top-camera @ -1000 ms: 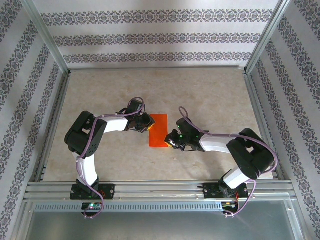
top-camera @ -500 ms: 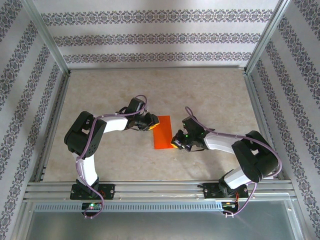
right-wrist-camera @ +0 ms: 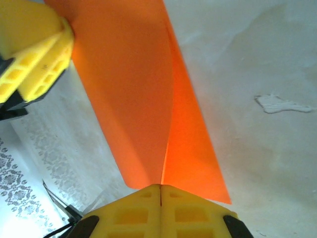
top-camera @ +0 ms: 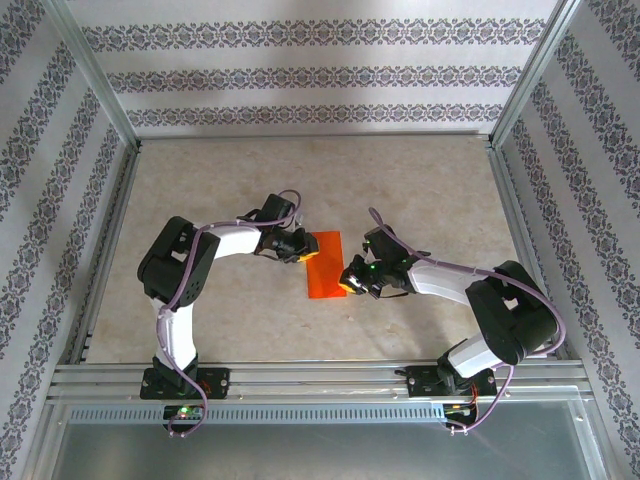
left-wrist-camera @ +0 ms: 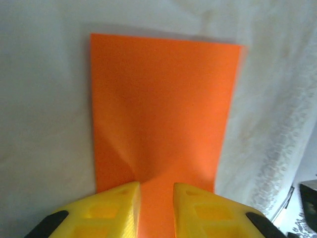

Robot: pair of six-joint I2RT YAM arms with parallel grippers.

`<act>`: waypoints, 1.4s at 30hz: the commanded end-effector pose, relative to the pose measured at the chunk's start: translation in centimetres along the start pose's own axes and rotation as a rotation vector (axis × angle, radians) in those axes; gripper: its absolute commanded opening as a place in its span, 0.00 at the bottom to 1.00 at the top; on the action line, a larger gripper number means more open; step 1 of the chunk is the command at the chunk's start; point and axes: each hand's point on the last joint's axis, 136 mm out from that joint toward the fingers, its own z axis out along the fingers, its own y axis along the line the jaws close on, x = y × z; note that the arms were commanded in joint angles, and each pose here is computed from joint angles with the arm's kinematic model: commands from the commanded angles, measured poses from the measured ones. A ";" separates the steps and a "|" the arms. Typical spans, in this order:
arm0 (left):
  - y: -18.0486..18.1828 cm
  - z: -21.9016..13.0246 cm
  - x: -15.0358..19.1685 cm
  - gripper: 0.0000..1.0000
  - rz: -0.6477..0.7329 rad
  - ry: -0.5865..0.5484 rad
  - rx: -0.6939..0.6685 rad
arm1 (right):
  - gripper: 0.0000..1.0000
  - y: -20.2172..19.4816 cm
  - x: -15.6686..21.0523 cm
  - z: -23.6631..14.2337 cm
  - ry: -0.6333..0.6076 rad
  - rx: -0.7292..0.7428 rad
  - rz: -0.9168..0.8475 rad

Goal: Fold a paper plane with a square sheet of paper (pick it up from the middle)
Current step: Fold the triangle a second time at the center of the table.

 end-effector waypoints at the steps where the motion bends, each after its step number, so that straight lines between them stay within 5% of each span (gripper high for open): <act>1: 1.9 0.2 0.3 0.24 -0.017 0.024 -0.078 | 0.00 1.3 -0.2 0.1 0.008 -0.027 -0.034; 17: 2.2 0.2 0.6 0.24 -0.040 0.023 -0.079 | 0.00 5.4 -1.6 3.5 0.010 -0.072 -0.115; 42: -0.2 -2.5 -1.1 0.21 0.009 -0.081 -0.025 | 0.00 5.0 -3.1 6.0 -0.033 0.001 -0.146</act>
